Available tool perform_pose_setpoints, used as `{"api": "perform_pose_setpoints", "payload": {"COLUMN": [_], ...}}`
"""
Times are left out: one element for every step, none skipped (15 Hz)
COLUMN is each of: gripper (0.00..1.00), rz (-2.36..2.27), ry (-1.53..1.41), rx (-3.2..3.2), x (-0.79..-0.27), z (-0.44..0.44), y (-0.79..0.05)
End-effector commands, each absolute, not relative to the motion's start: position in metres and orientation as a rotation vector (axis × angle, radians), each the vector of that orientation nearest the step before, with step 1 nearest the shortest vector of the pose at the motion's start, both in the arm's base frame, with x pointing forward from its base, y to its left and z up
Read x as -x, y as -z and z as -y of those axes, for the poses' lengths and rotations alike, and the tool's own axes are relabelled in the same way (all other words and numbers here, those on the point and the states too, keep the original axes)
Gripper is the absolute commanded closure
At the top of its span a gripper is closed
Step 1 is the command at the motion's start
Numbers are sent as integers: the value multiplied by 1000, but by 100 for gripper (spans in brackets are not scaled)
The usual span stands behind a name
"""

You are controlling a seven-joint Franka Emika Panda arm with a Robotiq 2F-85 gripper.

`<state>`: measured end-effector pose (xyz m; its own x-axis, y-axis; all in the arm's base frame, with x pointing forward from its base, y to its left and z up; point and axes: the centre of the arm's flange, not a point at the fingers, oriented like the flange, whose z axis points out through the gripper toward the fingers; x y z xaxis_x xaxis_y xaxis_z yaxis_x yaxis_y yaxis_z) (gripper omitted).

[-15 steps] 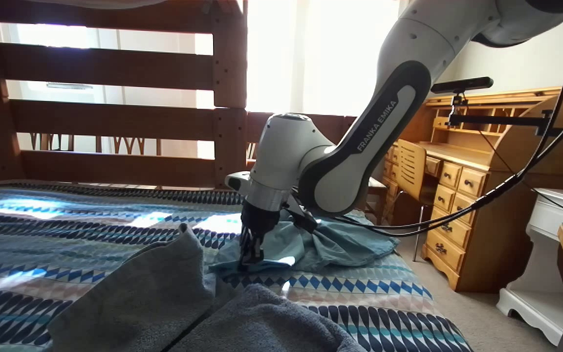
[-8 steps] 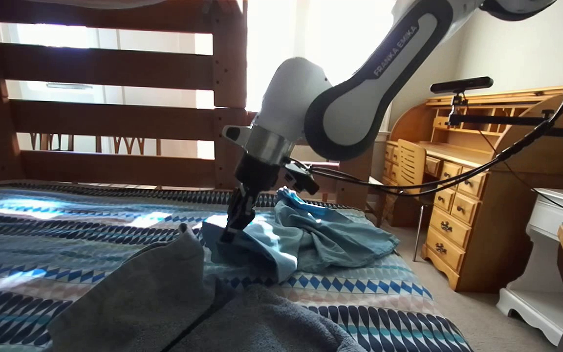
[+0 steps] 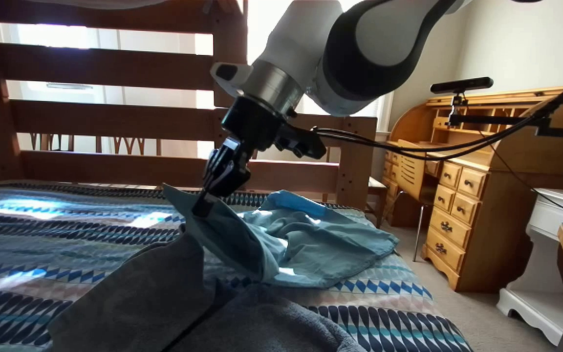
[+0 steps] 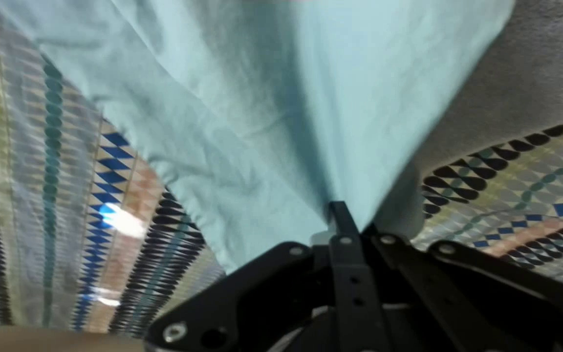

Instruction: Pull the blue pillow case to the left

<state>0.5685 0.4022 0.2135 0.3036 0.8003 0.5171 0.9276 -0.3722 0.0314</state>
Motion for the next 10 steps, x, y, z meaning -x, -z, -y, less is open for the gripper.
{"api": "perform_pose_setpoints", "payload": {"gripper": [100,100,100,100,100,100,100,100,100,100], "rz": [1695,1729,1755,1783,1810,1841,1867,1898,1922,1946], "ry": [653,654,649,648,637,622,604,578,552,533], "rx": [2157,2126,2089,2061,2030,1999,1969,1931,1894,1865], "x": [-539,-533,-528,-524,-519,-515,-510,-505,-499,-494], "z": [-413,-418,-421,-423,-423,-423,-422,-423,-424,-425], "y": [-240,-245,-251,-256,-263,-267,-271,-273,-274,-274]}}
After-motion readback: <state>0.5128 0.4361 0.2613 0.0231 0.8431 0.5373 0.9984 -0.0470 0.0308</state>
